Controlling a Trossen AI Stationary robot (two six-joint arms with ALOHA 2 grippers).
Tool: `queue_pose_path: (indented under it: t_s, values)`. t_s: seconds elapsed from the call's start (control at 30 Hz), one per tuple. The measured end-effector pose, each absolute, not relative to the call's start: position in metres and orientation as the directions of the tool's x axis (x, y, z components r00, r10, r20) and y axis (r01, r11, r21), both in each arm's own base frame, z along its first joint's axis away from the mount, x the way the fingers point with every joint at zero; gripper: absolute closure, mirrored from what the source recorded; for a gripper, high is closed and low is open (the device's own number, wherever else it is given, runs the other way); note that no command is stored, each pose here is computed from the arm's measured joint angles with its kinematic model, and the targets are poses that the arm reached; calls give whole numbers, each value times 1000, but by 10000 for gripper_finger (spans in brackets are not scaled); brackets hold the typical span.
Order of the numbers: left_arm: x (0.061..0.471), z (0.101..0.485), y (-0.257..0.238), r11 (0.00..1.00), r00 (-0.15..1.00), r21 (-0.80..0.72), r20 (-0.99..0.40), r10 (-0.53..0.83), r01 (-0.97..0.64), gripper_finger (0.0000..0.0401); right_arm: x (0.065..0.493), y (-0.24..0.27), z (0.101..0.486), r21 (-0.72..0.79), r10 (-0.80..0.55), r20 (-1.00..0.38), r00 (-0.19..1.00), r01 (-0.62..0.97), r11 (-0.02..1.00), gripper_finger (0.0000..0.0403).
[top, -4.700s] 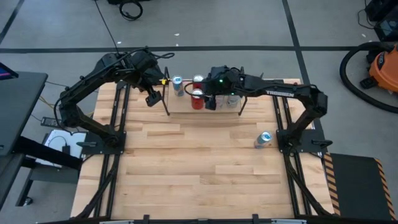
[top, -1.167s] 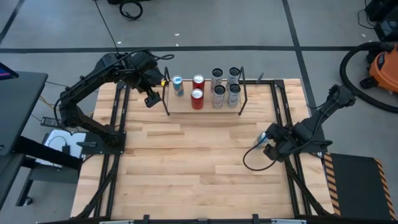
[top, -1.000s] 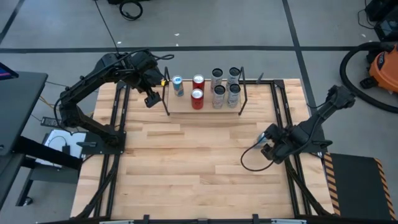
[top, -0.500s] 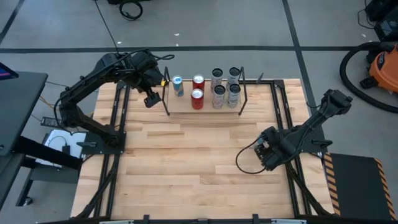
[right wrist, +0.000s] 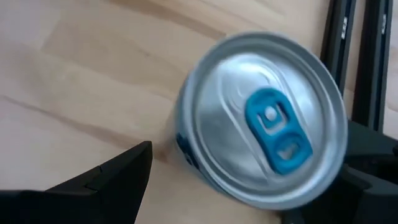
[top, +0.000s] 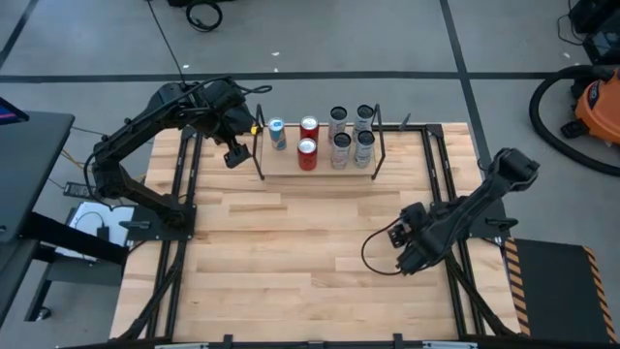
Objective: Place canned beverage on shelf
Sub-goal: Put the blue soda can on the shelf aligned with the other blue soda can
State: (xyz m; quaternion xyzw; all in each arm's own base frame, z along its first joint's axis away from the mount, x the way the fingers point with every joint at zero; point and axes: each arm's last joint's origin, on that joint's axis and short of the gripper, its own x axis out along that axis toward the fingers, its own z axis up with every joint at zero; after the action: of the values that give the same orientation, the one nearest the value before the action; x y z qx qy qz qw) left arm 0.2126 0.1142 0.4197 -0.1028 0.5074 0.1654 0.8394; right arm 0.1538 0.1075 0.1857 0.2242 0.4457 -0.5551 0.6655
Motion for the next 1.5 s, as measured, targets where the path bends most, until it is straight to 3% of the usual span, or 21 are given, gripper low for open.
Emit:
queue_pose_path:
  t_s: [0.5,0.87,1.03,1.27,1.5]
  values:
    - [213,420,114,923,431,-6,-885,174,-384,30,161,112,164,-264,-635,-769,-76,942,206,59]
    - [221,425,119,924,518,8,-826,221,-382,30,161,112,163,-291,-654,-751,-90,934,206,159]
    - [226,429,121,917,567,1,-785,248,-400,30,161,111,163,-305,-658,-748,-86,925,226,164]
    - [228,431,123,905,586,-20,-768,259,-425,30,162,112,168,-293,-663,-748,-33,913,285,164]
    - [228,431,123,897,587,-34,-767,259,-441,30,177,117,192,-183,-679,-714,170,891,415,164]
